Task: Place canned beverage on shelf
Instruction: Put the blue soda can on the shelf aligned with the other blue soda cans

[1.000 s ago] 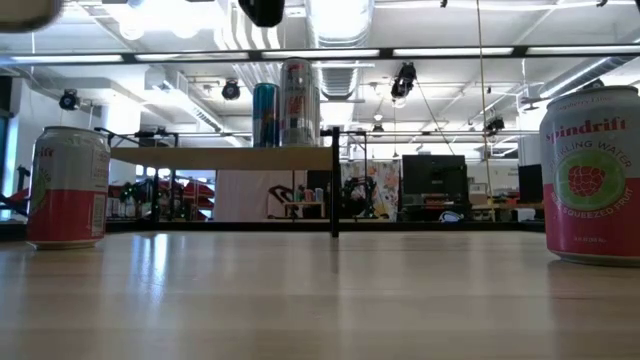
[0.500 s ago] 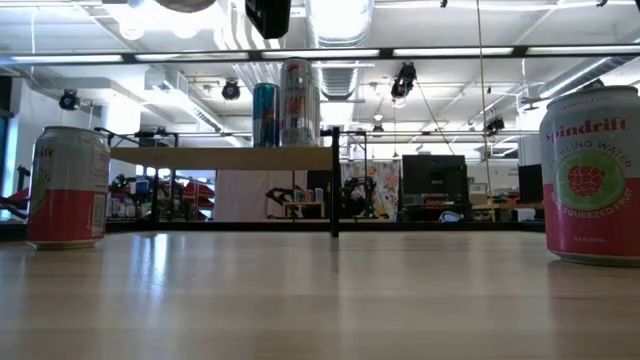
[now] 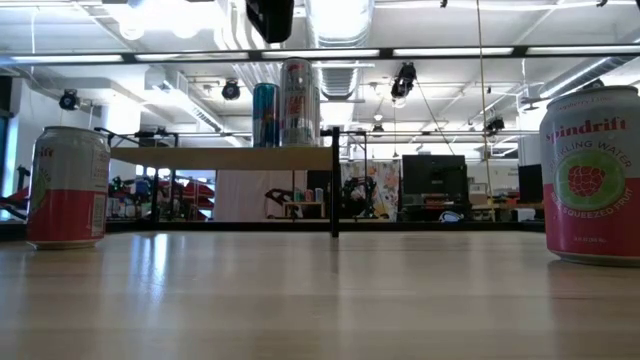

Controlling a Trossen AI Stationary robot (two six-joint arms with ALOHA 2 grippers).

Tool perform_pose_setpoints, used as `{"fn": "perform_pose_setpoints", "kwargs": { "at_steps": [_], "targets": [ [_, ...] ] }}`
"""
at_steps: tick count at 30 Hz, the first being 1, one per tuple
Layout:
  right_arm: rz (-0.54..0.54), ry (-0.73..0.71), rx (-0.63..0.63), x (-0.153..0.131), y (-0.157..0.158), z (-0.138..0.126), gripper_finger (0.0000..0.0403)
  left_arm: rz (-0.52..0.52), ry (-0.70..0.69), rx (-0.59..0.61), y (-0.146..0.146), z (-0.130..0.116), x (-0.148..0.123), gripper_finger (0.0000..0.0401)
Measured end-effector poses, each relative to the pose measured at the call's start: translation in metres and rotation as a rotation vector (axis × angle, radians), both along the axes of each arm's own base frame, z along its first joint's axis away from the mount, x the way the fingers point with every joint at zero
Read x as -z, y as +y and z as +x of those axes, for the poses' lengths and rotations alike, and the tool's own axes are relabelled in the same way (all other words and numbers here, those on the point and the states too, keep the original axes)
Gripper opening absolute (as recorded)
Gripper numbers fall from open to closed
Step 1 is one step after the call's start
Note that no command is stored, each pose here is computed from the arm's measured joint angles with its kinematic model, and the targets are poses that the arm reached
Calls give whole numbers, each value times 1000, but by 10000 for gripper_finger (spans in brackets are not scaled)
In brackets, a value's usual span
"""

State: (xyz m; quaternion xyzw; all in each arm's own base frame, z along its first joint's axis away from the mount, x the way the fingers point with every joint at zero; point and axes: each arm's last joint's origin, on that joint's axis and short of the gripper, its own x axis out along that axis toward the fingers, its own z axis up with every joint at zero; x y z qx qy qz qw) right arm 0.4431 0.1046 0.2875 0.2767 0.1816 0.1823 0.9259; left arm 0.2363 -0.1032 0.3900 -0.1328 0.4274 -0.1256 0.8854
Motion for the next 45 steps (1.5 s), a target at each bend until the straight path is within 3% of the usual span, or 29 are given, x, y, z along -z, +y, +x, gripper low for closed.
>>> {"fn": "perform_pose_setpoints", "kwargs": {
  "at_steps": [5, 10, 15, 20, 27, 32, 45],
  "targets": [
    [-11, -6, -9, 0, 0, 0, 222, -8, -1, -2, 0, 0, 0, 181],
    [-9, -9, -15, -1, 1, -1, 222, -25, -37, -27, -1, 3, -3, 209],
    [-23, 27, 9, 2, 0, -1, 222, -16, -62, -105, 4, 1, -16, 286],
    [-82, -8, 109, -2, -4, -2, 222, 103, -109, -274, 16, -17, -40, 343],
    [-170, -97, 265, -18, -10, -5, 223, 244, -263, -498, 23, -44, -52, 353],
    [-178, -190, 309, -36, -13, -9, 224, 177, -371, -536, 21, -46, -37, 347],
    [-207, -222, 444, -53, -28, -20, 226, -39, -682, -550, 32, -71, -2, 345]
  ]
}}
